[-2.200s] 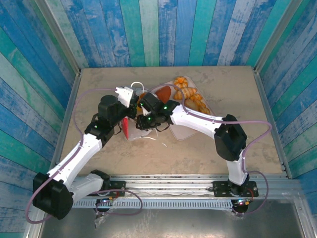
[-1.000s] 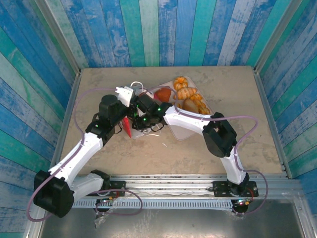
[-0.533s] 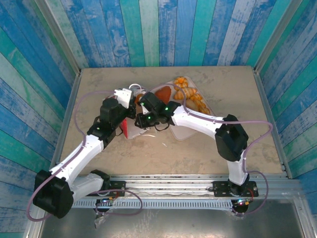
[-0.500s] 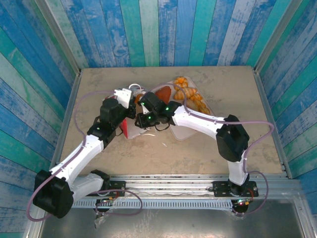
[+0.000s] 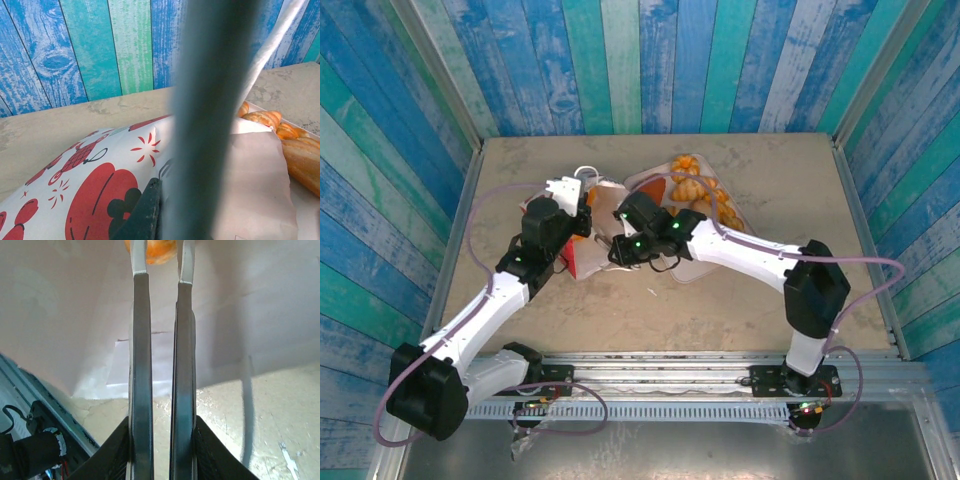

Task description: Take the fake bread out of the paper bag

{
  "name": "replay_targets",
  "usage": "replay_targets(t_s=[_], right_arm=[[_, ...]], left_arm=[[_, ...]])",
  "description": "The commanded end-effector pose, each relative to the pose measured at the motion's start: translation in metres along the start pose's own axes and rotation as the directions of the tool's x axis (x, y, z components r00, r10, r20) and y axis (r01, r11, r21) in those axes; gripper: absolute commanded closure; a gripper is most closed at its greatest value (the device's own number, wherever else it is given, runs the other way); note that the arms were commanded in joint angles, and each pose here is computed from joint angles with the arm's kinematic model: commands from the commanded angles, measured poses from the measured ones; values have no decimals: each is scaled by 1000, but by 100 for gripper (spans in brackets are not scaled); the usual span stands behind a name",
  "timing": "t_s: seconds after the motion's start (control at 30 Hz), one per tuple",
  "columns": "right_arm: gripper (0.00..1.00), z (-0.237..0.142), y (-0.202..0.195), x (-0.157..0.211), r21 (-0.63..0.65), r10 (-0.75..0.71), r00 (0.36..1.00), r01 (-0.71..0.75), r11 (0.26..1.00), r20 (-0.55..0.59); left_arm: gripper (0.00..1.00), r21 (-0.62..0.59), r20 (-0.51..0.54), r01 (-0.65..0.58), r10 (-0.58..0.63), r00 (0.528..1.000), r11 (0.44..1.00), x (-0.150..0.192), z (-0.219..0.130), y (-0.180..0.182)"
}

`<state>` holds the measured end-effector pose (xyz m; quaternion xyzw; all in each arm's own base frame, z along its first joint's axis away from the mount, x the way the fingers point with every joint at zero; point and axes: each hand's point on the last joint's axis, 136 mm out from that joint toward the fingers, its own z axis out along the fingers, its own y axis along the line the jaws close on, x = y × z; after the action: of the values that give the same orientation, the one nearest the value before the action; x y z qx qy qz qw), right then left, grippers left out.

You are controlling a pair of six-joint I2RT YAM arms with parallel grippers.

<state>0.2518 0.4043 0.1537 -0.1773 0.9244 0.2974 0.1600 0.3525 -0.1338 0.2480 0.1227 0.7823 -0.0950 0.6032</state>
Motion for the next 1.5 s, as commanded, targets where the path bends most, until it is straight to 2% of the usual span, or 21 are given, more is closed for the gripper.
replay_targets(t_s=[0.0,0.3,0.77,1.47], right_arm=[[99,-29,13,-10,-36,-15,998,17,999,69],[99,-59,12,-3,-47,-11,997,15,999,78],[99,-104,-16,18,4,15,996,-15,1000,92],[99,-180,-14,18,-177,111,960,-67,982,257]], left_arm=[[93,-28,24,17,-16,1000,999,-8,-1,5],[93,-81,14,50,-49,999,995,-6,3,13],[94,-159,2,73,-74,997,984,-8,6,26],[94,-161,-23,85,-90,996,983,1,14,25]])
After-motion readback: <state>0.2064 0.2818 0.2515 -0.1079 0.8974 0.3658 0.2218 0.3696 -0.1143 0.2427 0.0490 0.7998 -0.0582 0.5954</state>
